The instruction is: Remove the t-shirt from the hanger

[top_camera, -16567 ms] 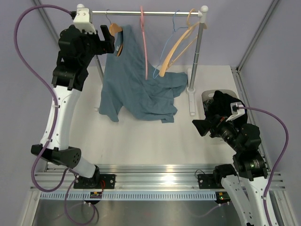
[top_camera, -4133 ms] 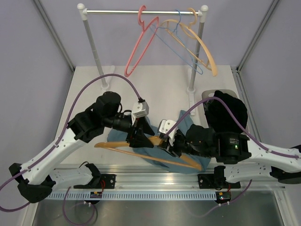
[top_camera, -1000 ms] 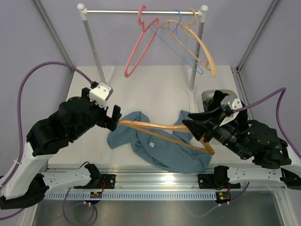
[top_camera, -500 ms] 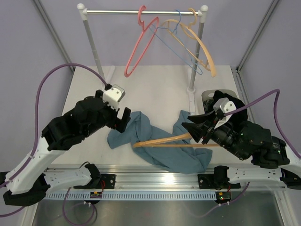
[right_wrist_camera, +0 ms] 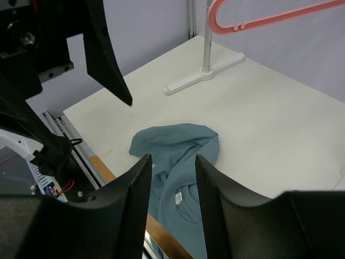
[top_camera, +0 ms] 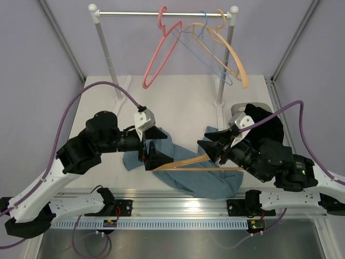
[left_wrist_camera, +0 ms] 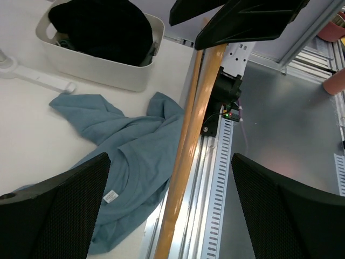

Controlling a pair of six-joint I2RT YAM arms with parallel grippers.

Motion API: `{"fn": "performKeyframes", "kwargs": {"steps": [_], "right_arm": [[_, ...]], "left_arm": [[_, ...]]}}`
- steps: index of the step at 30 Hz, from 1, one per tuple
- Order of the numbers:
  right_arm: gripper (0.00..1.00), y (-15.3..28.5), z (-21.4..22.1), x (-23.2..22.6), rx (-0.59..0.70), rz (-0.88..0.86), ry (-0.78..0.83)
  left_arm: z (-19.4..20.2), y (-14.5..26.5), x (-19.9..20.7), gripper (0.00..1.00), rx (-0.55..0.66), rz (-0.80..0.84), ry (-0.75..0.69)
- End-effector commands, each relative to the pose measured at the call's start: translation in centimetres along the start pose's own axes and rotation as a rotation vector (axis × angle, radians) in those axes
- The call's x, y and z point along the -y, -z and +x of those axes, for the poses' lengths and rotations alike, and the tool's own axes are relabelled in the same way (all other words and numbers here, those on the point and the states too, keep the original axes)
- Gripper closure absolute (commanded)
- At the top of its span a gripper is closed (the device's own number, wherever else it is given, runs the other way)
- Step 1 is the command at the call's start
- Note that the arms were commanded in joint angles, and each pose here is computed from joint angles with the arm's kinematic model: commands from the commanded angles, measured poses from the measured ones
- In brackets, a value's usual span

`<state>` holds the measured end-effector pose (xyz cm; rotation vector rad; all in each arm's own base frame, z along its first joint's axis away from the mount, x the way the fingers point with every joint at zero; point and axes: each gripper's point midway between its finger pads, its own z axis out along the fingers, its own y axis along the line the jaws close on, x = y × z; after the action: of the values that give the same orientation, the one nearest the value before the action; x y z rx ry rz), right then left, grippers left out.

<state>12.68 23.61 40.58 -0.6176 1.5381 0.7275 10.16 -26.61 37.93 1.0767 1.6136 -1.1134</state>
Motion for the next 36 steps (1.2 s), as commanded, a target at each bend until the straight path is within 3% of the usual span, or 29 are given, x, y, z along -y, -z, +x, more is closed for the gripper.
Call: {"fn": "performKeyframes", "kwargs": {"steps": [1, 10, 18, 26, 28, 30, 31, 32, 36], "right_arm": [[1.0, -1.1, -2.3, -0.5, 0.09, 0.012, -0.052], [1.0, -3.0, -3.9, -0.8, 0.171, 0.071, -0.105], [1.0, -3.9, -4.7, -1.5, 0.194, 0.069, -0.12], [1.0, -4.9, -4.7, -2.3, 0.209, 0.057, -0.153], [1.0, -4.7, -5.0, -2.3, 0.221, 0.056, -0.173], [1.0, -4.6, -5.1, -2.2, 0.228, 0.056, -0.18], [1.0, -4.5, -5.3, -2.0, 0.234, 0.058, -0.188], [1.0, -4.4, -5.4, -2.0, 0.238, 0.057, -0.191], [1.0, -4.2, -5.0, -1.7, 0.241, 0.065, -0.193]], "left_arm": [[-1.2, -1.4, 1.8, 0.03, 0.07, 0.136, -0.04], [0.2, -3.9, 1.2, 0.04, 0.04, 0.162, -0.068], [1.2, -4.9, 0.7, 0.11, 0.01, 0.16, -0.081], [0.7, -5.7, 2.6, 0.28, 0.027, 0.243, -0.086], [0.9, -5.9, 3.1, 0.36, 0.02, 0.263, -0.09], [1.0, -6.0, 3.2, 0.64, 0.013, 0.272, -0.086], [1.2, -6.1, 3.1, 0.95, 0.008, 0.267, -0.083], [1.2, -6.1, 3.0, 1.0, 0.009, 0.261, -0.08], [0.8, -6.2, 2.8, 1.0, 0.02, 0.248, -0.066]]}}
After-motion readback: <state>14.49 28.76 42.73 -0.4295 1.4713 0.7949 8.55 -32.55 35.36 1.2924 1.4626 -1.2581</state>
